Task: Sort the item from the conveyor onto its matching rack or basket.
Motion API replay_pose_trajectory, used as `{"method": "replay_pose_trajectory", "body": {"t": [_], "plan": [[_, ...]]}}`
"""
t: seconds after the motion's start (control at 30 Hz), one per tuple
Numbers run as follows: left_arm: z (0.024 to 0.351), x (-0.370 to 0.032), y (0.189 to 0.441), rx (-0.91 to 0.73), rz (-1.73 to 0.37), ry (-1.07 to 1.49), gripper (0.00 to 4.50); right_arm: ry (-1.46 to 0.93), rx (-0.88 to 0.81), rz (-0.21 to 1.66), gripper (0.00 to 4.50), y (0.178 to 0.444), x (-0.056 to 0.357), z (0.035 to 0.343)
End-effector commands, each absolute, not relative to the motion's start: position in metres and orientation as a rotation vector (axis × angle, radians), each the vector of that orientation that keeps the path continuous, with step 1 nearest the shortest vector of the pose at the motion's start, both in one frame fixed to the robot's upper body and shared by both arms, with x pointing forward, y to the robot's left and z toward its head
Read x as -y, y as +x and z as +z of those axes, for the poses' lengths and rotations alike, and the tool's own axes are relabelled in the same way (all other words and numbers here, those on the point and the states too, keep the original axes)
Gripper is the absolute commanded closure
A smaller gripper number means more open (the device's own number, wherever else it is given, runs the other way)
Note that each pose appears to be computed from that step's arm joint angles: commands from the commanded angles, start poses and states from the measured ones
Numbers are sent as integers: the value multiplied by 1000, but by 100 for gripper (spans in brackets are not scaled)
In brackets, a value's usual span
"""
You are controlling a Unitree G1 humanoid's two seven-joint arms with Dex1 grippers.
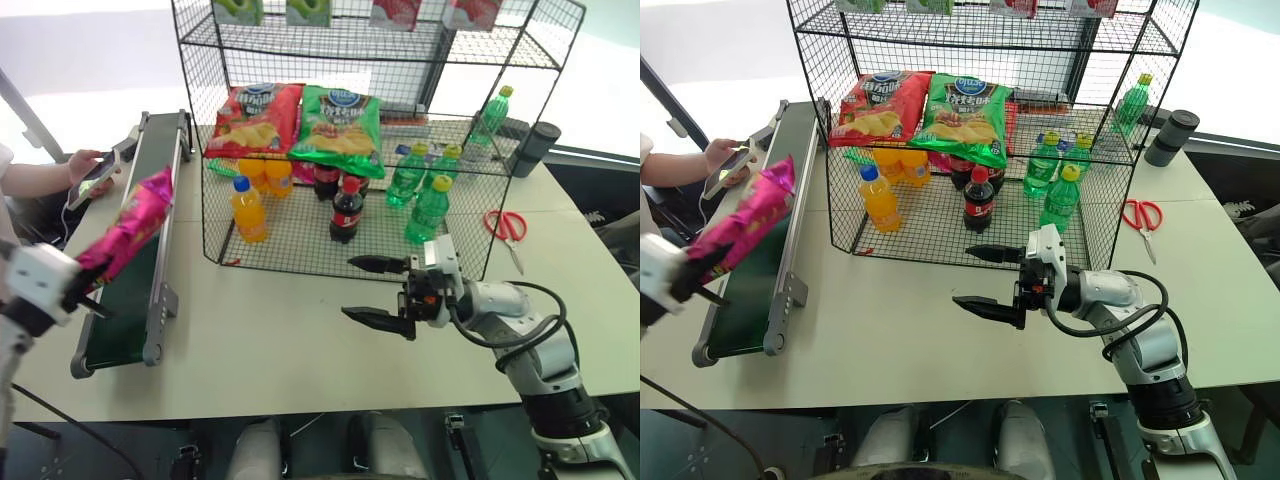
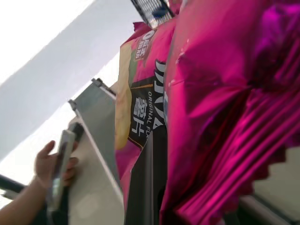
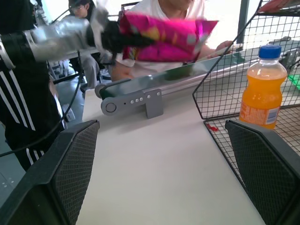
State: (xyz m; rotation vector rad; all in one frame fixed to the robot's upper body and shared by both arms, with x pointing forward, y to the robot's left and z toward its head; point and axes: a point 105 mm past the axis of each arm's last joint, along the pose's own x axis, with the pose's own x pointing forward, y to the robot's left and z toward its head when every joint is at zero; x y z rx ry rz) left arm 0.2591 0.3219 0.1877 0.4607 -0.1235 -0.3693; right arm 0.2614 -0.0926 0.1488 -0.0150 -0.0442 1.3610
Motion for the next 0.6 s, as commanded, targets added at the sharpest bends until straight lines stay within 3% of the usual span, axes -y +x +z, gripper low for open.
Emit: {"method": "replay_pose_trajectory", "body": {"t": [0.03,0.23,0.43,0.6], "plan": [[232,-305,236,121,-610,138,448,-48,84,1373,0,263,94,157],[224,-247,196,-90,-1007,-296,448,7,-14,1386,0,263,99,154],[216,-179,199,-124,-1295,-660,448,237,-153,1461,0,242,110,167],[202,-141,207,-200,-1432,-747,448,340,-249,1491,0,230,112,177]]}}
